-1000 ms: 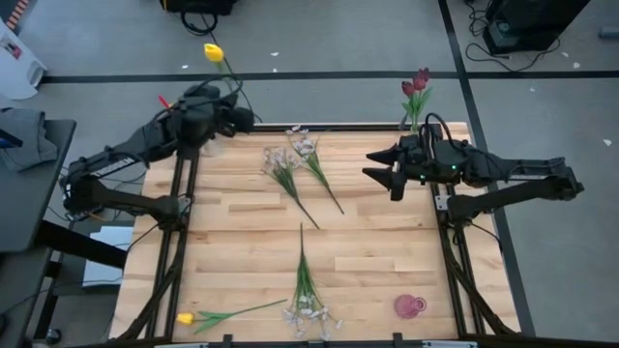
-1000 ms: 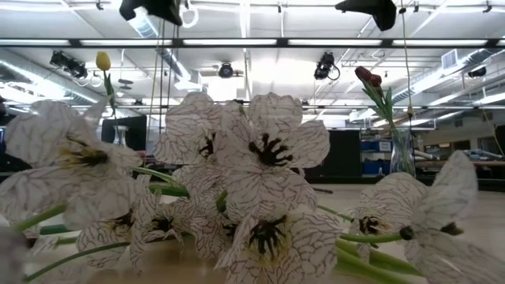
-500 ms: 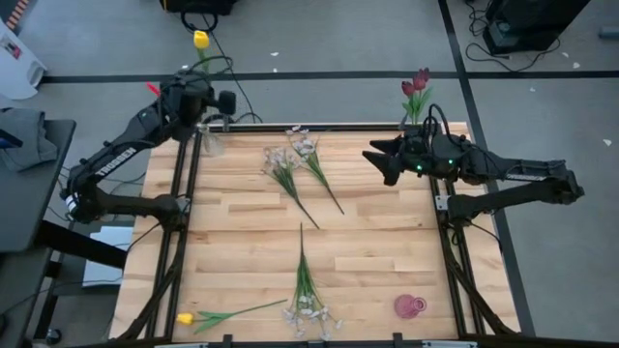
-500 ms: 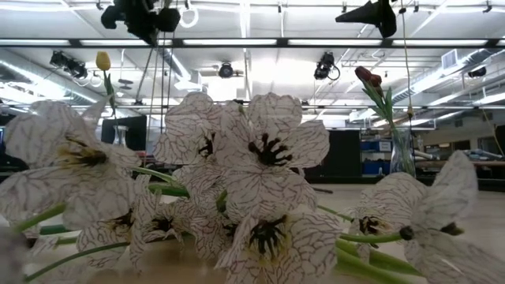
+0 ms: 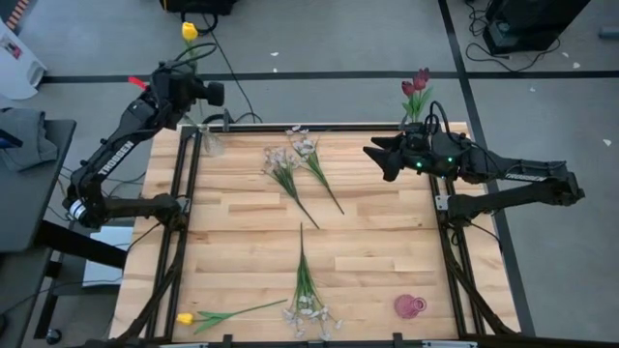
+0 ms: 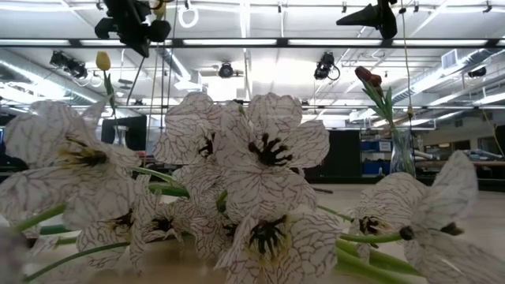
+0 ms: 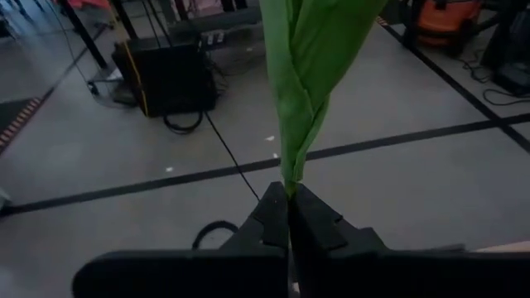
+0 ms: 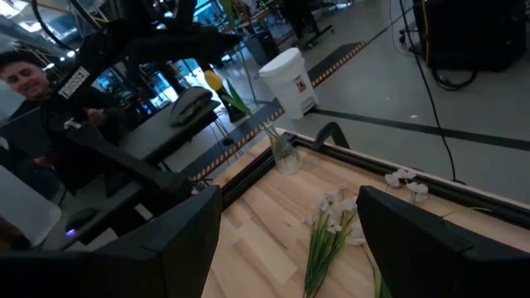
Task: Sort flowers into vase by color
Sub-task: Put the top yellow flower into the left transparent vase
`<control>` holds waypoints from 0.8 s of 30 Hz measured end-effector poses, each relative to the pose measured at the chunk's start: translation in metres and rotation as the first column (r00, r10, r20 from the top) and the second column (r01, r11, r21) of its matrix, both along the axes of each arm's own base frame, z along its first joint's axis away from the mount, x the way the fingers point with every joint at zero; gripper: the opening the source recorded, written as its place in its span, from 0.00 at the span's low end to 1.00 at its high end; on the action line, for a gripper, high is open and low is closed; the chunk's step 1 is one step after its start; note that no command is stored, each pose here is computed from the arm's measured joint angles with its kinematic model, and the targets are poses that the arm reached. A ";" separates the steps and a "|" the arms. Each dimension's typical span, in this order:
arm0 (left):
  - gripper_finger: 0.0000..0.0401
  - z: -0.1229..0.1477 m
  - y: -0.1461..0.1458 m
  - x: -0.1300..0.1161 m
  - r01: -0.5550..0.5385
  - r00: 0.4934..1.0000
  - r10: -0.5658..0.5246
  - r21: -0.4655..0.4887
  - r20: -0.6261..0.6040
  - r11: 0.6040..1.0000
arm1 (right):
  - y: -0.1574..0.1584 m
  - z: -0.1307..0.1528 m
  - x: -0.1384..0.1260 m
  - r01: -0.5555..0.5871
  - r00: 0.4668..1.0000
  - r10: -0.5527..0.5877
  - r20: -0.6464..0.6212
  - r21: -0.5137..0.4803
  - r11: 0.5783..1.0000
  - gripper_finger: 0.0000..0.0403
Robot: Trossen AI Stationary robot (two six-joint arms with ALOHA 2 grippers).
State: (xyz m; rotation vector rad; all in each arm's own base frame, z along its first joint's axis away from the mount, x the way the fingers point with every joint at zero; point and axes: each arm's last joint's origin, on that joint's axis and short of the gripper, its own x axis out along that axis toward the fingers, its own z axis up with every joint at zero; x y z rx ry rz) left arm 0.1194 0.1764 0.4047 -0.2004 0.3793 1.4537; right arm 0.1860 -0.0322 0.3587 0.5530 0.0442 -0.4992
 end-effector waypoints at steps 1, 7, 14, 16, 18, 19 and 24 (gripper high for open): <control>0.01 -0.002 0.001 -0.001 0.002 1.000 -0.002 -0.006 0.003 1.000 | 0.000 0.000 0.000 0.000 1.000 0.000 0.000 0.000 1.000 0.73; 0.01 -0.025 0.006 0.001 -0.021 1.000 0.022 -0.059 0.010 0.998 | 0.000 0.000 0.000 0.000 1.000 0.000 0.000 0.000 1.000 0.73; 0.00 -0.044 0.009 0.003 -0.049 0.999 0.047 -0.075 -0.018 0.996 | 0.000 0.000 0.000 0.000 1.000 0.000 0.000 0.000 1.000 0.73; 0.00 -0.044 0.010 0.003 -0.048 0.999 0.047 -0.064 -0.011 0.997 | 0.000 0.000 0.000 0.000 1.000 0.000 0.000 0.000 1.000 0.73; 0.00 -0.045 0.011 0.004 -0.049 0.999 0.049 -0.051 -0.003 0.997 | 0.000 0.000 0.000 0.000 1.000 0.000 0.000 0.000 1.000 0.73; 0.00 -0.045 0.011 0.004 -0.050 0.999 0.050 -0.051 -0.003 0.997 | 0.000 0.000 0.000 0.001 1.000 -0.001 0.000 0.000 1.000 0.73; 0.01 -0.046 0.010 0.003 -0.063 0.998 0.062 -0.060 -0.022 0.996 | 0.000 0.000 0.000 0.010 1.000 -0.010 0.000 -0.003 1.000 0.73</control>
